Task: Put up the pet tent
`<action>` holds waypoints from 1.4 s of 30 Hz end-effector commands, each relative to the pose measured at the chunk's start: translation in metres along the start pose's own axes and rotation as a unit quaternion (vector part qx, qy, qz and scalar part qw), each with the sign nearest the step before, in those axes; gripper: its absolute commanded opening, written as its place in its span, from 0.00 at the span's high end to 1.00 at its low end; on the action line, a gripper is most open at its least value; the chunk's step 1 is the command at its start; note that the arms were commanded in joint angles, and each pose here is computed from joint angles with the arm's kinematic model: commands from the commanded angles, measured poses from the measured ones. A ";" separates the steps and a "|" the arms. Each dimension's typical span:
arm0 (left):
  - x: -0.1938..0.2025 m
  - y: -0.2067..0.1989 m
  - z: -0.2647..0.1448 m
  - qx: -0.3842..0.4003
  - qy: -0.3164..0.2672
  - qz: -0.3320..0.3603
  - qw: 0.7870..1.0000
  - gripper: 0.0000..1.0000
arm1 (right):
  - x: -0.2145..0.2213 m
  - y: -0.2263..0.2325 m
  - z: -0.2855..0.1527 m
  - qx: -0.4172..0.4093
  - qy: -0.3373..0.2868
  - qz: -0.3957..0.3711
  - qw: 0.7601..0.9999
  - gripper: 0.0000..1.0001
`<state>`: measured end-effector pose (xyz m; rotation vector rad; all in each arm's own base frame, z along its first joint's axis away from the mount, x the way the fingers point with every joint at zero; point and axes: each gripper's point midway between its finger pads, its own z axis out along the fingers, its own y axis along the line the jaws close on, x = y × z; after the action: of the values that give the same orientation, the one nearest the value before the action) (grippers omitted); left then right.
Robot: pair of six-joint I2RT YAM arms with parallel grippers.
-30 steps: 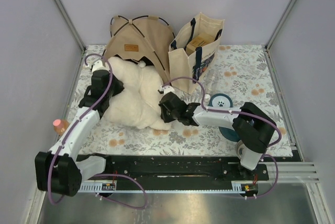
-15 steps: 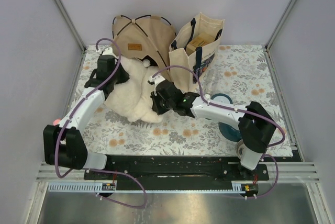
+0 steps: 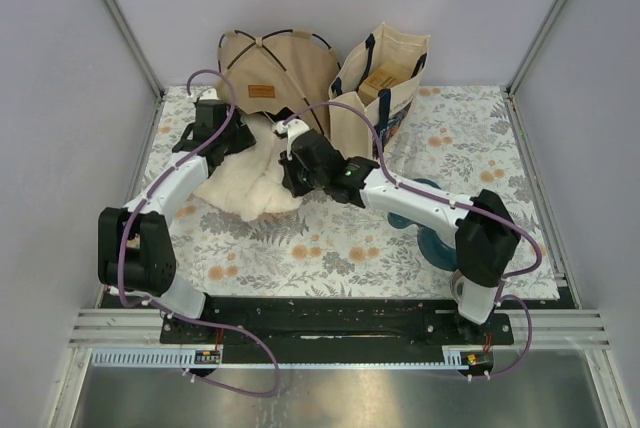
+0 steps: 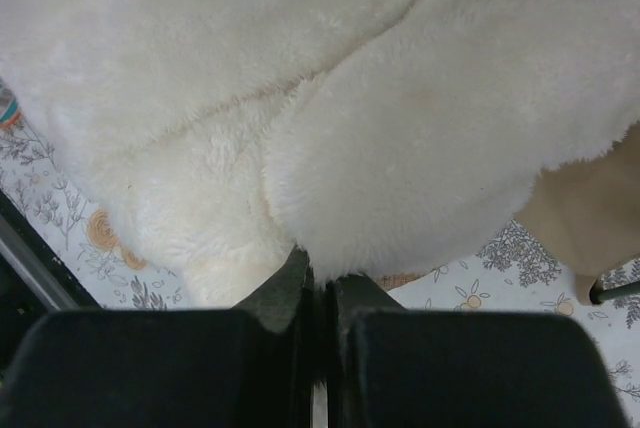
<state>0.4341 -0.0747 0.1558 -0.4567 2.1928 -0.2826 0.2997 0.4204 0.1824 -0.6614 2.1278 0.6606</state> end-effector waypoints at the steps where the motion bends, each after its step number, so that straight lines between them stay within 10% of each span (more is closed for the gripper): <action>1: -0.013 -0.024 -0.018 0.047 -0.012 -0.004 0.999 0.21 | -0.044 -0.006 -0.001 0.013 -0.059 -0.007 0.998 1.00; 3: -0.022 -0.028 -0.035 0.058 -0.027 0.006 0.998 0.01 | -0.039 -0.010 -0.004 0.023 -0.052 0.003 0.998 1.00; 7: -0.031 -0.030 -0.063 0.068 -0.042 0.018 0.997 0.01 | -0.017 -0.018 -0.008 0.043 -0.023 0.037 0.998 1.00; 12: -0.019 -0.014 -0.091 0.052 -0.046 0.019 0.997 0.01 | 0.017 -0.030 -0.016 0.069 0.012 0.073 0.995 0.28; 16: -0.008 0.001 -0.107 0.042 -0.058 0.014 0.997 0.01 | 0.020 -0.035 -0.025 0.076 0.002 0.079 0.994 0.06; 33: -0.050 0.040 -0.142 -0.057 -0.166 0.051 0.983 0.01 | 0.025 -0.038 -0.030 0.061 -0.036 0.097 0.993 0.01; 42: 0.040 0.086 -0.147 -0.087 -0.108 -0.063 0.988 0.01 | 0.042 -0.038 0.012 0.030 -0.049 0.123 0.991 0.01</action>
<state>0.2977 -0.0097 0.2335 -0.5389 1.9163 -0.0914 0.2966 0.3743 0.1369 -0.3573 2.2005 0.6478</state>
